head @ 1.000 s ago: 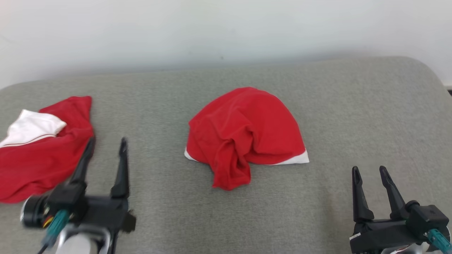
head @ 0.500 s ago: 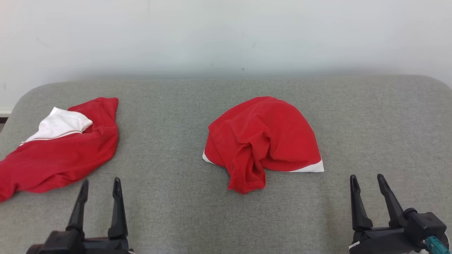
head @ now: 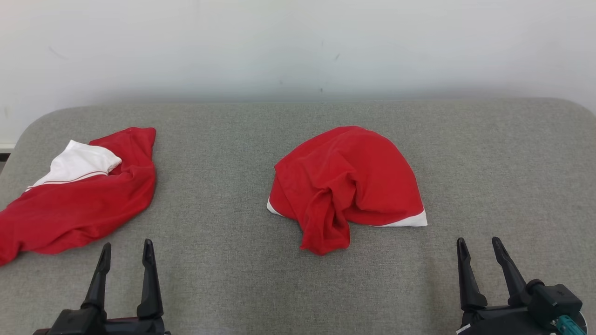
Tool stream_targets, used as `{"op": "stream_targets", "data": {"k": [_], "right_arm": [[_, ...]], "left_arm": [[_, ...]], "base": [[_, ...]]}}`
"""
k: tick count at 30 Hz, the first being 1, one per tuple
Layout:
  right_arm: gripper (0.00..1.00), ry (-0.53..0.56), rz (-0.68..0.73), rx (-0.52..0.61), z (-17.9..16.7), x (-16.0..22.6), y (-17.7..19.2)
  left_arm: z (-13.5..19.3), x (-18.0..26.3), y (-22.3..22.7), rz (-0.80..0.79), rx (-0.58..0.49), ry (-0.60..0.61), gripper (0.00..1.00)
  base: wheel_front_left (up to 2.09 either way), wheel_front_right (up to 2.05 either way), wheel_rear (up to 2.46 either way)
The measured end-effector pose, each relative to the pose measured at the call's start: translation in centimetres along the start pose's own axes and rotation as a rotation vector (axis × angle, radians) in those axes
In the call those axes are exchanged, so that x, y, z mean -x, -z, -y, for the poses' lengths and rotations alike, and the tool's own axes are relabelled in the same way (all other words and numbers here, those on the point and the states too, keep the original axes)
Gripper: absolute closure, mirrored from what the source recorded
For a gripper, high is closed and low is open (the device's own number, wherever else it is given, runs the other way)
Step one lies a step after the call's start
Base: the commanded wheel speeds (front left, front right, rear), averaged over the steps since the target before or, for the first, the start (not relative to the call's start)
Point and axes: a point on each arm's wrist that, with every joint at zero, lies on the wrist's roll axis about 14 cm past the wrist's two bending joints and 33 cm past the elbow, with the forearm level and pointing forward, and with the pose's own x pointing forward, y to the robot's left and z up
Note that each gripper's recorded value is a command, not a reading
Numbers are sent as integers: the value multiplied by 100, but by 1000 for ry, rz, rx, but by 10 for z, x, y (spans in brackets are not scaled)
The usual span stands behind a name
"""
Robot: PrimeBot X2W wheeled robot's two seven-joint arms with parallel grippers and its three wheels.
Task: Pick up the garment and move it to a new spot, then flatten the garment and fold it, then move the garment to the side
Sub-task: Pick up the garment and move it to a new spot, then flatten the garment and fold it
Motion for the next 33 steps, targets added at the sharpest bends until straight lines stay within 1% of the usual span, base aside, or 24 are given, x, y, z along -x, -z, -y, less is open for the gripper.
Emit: {"op": "stream_targets", "data": {"k": [10,13,16,21,26,30,33], "right_arm": [[0,3,-8,-6,1,2,3],[0,2,-7,-6,1,0,2],[0,5,-9,-8,1,0,3],[0,22,-8,-12,7,-2,3],[0,59,-21,-14,19,2,7],[0,93,-24,-12,30,4,7],[0,116,-28,-10,38,5,8]], "left_arm": [[0,1,5,-15,-2,4,0],[10,-1,14,-39,8,38,0],[35,-13,15,-37,19,114,0],[90,-35,21,-48,43,274,0],[140,-43,41,-109,76,418,0],[167,-39,67,-189,89,500,0],[180,-34,89,-261,100,537,0]], "base": [[0,0,0],[0,0,0],[0,0,0],[0,0,0],[0,0,0],[0,0,0],[0,0,0]]}}
